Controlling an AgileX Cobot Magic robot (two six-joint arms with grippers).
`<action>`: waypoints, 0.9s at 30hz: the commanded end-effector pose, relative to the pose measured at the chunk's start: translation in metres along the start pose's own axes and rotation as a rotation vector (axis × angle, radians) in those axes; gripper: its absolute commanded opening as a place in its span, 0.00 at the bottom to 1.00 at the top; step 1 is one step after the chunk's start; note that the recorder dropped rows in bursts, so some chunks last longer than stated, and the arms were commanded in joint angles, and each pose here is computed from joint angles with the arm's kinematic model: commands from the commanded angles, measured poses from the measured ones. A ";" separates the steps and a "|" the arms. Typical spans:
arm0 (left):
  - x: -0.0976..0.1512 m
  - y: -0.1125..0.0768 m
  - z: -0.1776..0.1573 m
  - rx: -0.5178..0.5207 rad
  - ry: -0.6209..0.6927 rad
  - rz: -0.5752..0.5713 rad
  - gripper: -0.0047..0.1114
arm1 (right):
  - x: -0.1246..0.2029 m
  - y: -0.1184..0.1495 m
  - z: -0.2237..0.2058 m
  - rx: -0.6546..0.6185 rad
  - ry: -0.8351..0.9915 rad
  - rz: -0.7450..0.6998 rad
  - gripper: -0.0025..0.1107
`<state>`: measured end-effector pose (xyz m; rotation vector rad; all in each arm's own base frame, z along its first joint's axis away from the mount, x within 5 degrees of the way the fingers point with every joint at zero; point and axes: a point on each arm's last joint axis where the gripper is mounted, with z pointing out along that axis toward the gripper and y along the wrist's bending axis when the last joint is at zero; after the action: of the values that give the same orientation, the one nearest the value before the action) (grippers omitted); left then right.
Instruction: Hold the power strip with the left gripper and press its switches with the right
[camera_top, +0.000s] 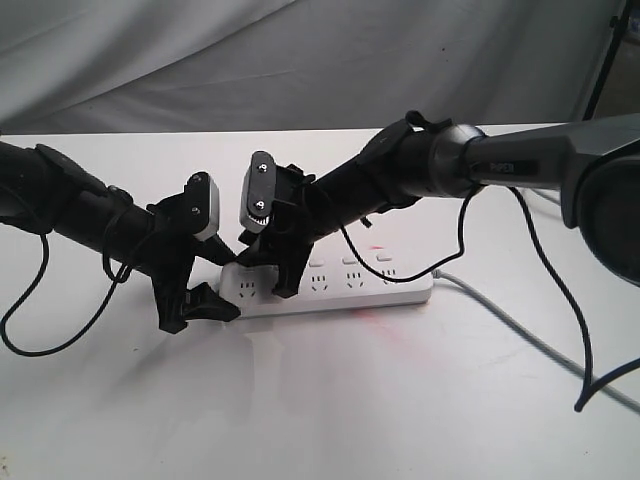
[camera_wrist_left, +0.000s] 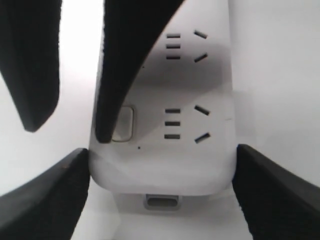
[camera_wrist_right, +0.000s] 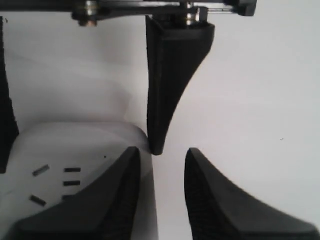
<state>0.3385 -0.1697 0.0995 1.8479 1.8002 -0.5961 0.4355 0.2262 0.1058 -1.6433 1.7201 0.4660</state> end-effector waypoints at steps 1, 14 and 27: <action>0.002 0.000 0.001 -0.002 0.028 0.035 0.61 | 0.014 0.012 0.015 -0.064 0.054 -0.012 0.29; 0.002 0.000 0.001 -0.002 0.028 0.035 0.61 | 0.023 0.009 0.012 -0.063 0.105 0.002 0.29; 0.002 0.000 0.001 -0.002 0.028 0.035 0.61 | 0.033 0.009 0.015 -0.062 0.145 0.005 0.29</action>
<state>0.3385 -0.1697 0.0995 1.8479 1.8002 -0.5961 0.4337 0.2278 0.1016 -1.6167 1.8099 0.4970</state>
